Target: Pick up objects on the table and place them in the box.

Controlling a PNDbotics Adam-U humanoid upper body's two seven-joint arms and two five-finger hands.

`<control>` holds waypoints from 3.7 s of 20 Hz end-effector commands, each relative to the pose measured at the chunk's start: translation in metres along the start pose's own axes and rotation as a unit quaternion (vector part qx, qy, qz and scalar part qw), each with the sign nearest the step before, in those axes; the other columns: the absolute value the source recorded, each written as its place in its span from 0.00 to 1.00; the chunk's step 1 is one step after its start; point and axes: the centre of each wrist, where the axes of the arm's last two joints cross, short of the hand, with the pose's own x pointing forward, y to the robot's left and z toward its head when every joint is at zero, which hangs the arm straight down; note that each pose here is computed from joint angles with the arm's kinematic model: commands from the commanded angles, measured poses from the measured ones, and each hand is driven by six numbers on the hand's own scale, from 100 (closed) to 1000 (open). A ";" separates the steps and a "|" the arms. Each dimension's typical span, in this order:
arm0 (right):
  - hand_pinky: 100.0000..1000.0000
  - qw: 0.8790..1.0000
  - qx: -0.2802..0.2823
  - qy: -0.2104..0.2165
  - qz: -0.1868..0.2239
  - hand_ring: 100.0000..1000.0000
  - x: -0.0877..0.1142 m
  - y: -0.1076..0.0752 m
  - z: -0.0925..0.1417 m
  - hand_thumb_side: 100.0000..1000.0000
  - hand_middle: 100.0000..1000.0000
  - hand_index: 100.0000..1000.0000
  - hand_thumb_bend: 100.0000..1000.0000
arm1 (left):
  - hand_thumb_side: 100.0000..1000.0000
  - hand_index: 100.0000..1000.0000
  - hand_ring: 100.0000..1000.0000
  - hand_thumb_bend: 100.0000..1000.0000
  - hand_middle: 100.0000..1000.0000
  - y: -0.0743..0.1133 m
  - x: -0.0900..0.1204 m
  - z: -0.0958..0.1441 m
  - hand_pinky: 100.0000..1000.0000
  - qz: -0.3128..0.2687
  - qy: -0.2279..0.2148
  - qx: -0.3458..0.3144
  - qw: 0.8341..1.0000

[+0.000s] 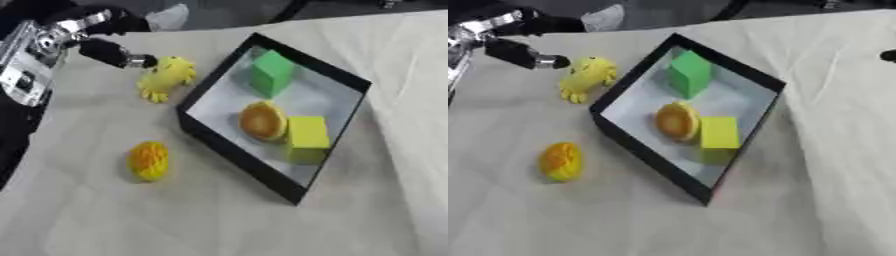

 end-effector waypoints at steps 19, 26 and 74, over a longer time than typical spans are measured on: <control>0.87 0.999 0.022 -0.025 0.003 0.65 0.013 0.005 -0.012 0.52 0.74 0.86 0.00 | 0.44 0.85 0.83 0.68 0.75 -0.009 -0.004 -0.027 0.87 -0.071 0.075 0.014 0.995; 0.87 0.999 0.022 -0.024 0.001 0.65 0.013 0.005 -0.012 0.52 0.74 0.86 0.00 | 0.35 0.73 0.74 0.40 0.65 -0.015 -0.001 -0.030 0.79 -0.086 0.074 -0.029 0.993; 0.87 1.000 0.015 -0.004 0.016 0.65 0.007 -0.002 -0.002 0.51 0.74 0.86 0.00 | 0.00 0.56 0.60 0.04 0.54 -0.027 0.199 0.076 0.66 -0.265 -0.377 -0.039 0.887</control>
